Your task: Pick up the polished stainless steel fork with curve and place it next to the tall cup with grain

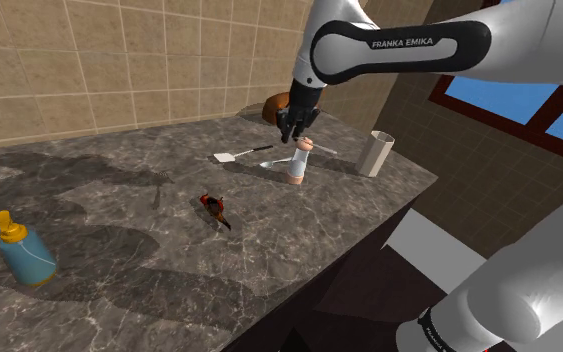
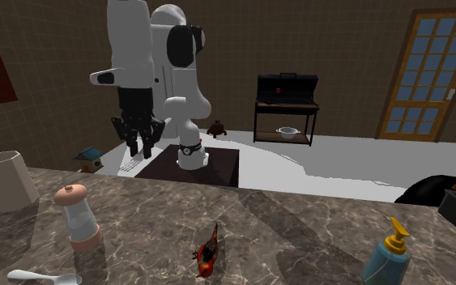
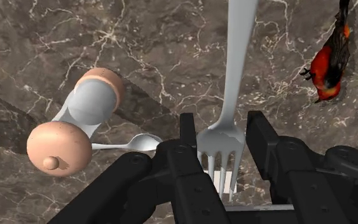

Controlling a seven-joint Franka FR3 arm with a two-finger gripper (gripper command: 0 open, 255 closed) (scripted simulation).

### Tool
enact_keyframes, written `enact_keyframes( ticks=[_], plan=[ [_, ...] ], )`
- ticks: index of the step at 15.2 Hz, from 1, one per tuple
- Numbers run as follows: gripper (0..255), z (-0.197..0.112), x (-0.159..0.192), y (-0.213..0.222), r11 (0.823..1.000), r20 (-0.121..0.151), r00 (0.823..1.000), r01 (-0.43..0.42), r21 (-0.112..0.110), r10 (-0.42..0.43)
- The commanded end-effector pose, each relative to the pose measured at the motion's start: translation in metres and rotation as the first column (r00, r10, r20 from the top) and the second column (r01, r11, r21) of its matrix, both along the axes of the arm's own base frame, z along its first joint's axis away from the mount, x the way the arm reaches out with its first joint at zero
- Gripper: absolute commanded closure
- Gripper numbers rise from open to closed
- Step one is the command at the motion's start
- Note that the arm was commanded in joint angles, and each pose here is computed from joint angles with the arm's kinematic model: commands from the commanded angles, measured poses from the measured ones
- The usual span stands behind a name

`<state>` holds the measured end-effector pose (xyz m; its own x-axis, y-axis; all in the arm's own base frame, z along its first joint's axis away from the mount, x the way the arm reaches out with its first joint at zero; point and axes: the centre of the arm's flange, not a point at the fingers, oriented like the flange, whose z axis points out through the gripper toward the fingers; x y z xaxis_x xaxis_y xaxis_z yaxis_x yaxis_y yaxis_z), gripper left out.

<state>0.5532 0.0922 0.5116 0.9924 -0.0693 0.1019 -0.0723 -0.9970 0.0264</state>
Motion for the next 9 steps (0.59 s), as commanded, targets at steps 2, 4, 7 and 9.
enact_keyframes(
  ticks=[2,4,7,9],
  plan=[
    [255,0.002,0.002,-0.039,1.0,0.0,1.0,-0.002,0.0,0.002],
    [255,0.002,0.003,-0.065,1.0,0.0,1.0,-0.002,0.0,0.002],
    [255,0.002,0.005,-0.105,1.0,0.0,1.0,-0.002,0.0,0.002],
    [255,0.002,0.006,-0.131,1.0,0.0,1.0,-0.002,0.0,0.002]
  ],
)
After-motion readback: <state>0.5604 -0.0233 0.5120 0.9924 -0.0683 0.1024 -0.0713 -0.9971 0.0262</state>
